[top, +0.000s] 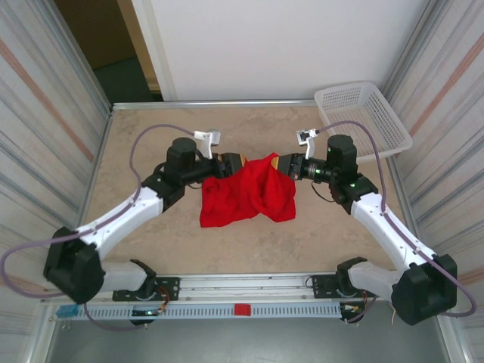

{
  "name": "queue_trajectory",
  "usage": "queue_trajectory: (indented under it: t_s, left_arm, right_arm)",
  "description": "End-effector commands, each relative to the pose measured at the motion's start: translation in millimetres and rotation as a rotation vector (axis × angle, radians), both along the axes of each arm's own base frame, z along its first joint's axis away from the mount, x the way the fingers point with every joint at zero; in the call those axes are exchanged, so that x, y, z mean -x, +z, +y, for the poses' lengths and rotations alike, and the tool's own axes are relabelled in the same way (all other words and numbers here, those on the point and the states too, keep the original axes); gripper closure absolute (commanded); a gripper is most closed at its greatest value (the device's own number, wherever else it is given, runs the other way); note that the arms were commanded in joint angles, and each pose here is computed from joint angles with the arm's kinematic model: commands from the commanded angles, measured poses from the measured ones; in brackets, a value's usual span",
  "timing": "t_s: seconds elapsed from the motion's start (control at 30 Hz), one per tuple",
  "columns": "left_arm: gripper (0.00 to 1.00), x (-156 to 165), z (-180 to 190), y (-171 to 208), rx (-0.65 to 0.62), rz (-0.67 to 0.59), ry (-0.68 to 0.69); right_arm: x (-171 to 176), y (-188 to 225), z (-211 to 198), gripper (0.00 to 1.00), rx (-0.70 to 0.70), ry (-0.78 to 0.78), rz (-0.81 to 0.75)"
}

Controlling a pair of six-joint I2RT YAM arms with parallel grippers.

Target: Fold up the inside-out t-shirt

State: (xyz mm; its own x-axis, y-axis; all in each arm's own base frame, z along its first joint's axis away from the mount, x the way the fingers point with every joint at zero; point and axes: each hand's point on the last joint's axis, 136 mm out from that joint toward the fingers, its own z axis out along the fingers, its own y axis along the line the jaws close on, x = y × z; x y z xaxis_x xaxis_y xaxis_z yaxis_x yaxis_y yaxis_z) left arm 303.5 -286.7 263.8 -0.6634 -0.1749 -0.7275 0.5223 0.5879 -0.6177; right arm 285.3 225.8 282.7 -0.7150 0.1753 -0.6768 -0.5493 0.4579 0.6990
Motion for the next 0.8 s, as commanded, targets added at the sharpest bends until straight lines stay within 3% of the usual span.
queue_trajectory:
  t_s: [0.0,0.2,0.37,0.77]
  left_arm:
    - [0.41,17,10,-3,-0.199,-0.115,0.118]
    - [0.39,43,-6,-24,-0.327,-0.169,0.213]
    - [0.35,29,-9,-42,-0.378,-0.125,0.269]
    - [0.32,8,-41,-69,-0.365,-0.074,0.2]
  right_arm:
    - [-2,4,0,1.0,-0.016,0.003,-0.005]
    - [-6,-2,-1,1.0,-0.004,-0.016,0.01]
    - [-6,-3,-2,1.0,-0.001,-0.024,0.013]
    - [-5,1,-2,1.0,-0.012,-0.032,0.011]
